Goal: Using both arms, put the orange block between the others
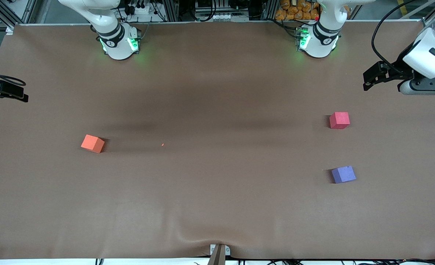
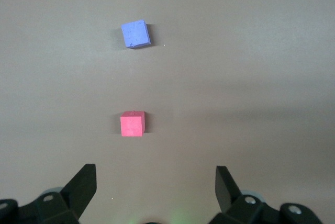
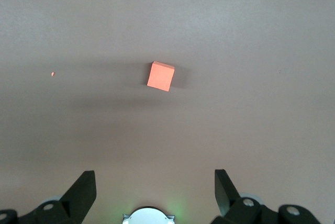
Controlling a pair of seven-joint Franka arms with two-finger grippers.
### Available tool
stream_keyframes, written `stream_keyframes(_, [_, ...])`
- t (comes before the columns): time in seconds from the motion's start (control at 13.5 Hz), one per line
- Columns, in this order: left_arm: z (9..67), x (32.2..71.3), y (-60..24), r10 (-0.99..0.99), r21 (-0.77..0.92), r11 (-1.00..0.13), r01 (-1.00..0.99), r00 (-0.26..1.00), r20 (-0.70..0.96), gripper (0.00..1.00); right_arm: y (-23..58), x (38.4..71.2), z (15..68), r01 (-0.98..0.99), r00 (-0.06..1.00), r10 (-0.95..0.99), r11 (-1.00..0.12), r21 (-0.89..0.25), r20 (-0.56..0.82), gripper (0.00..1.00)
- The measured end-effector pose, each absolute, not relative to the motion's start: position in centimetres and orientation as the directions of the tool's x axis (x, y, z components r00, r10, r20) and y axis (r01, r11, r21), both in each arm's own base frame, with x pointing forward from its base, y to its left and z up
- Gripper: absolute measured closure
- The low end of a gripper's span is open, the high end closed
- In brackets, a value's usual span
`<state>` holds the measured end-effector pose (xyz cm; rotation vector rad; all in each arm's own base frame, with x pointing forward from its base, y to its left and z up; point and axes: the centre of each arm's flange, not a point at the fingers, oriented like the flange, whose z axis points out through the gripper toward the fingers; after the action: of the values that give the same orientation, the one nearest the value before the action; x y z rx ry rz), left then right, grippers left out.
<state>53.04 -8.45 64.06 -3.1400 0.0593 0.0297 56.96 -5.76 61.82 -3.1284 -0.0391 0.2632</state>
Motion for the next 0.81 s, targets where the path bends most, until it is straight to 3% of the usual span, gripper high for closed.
stream_keyframes(0.52, [64.1,53.0,-8.4,-0.038,-0.001,-0.999,-0.038,0.999,-0.019,0.0,-5.6,57.9,60.1,0.025,0.986,0.029,-0.999,-0.022,-0.166,0.0])
stream_keyframes(0.81, [64.1,53.0,-8.5,-0.038,-0.001,-0.999,-0.038,0.999,-0.018,0.0,-4.7,62.4,49.4,0.041,0.975,0.046,-0.999,-0.026,-0.217,0.0])
